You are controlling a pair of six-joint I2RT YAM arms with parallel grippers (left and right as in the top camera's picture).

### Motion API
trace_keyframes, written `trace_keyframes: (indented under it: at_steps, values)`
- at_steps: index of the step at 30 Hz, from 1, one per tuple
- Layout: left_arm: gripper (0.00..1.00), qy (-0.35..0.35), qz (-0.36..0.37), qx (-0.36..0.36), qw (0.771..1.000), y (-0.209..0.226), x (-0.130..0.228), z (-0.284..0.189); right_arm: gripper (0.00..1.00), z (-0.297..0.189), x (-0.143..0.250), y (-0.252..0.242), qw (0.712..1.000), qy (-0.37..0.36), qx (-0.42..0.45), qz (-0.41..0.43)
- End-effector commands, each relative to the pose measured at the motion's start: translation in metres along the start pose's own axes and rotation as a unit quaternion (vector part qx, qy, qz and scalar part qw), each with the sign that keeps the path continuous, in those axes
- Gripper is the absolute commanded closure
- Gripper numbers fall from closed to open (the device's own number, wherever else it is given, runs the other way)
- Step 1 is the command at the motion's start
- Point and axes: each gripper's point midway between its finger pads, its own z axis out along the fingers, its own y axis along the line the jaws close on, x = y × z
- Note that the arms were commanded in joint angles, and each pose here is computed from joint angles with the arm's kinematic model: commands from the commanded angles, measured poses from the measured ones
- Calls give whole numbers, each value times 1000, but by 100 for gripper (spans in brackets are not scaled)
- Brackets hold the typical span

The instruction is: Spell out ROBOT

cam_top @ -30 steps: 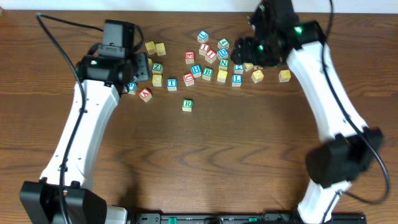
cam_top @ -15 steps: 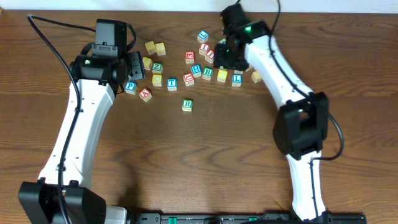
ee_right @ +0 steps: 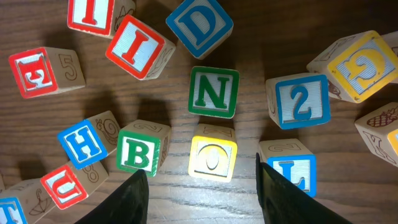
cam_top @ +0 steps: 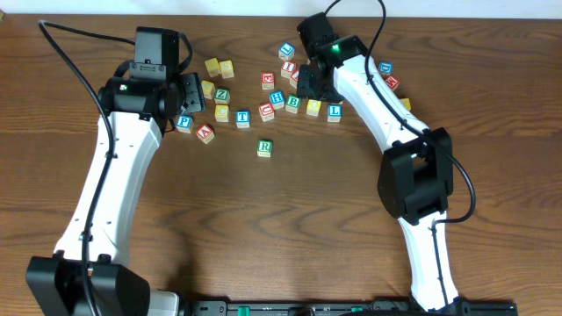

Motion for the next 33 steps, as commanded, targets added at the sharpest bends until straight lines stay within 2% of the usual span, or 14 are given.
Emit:
trace_keyframes:
  at_steps: [1, 8, 16, 20, 28, 33]
  values:
    - [32, -2, 4, -8, 1000, 4, -3, 1, 49, 11, 4, -2, 1000, 4, 13, 6]
    - [32, -1, 4, -8, 1000, 4, -3, 1, 48, 44, 21, -2, 999, 41, 12, 5]
    - [32, -1, 4, -8, 1000, 4, -3, 1, 55, 60, 29, -8, 998, 55, 24, 4]
    - [32, -1, 4, -8, 1000, 4, -3, 1, 67, 58, 26, -7, 998, 50, 22, 2]
    - [32, -5, 4, -7, 1000, 3, -5, 1, 74, 54, 24, -12, 998, 47, 31, -17]
    - [32, -7, 3, -6, 1000, 3, -6, 1, 75, 25, 22, -11, 998, 44, 28, -29]
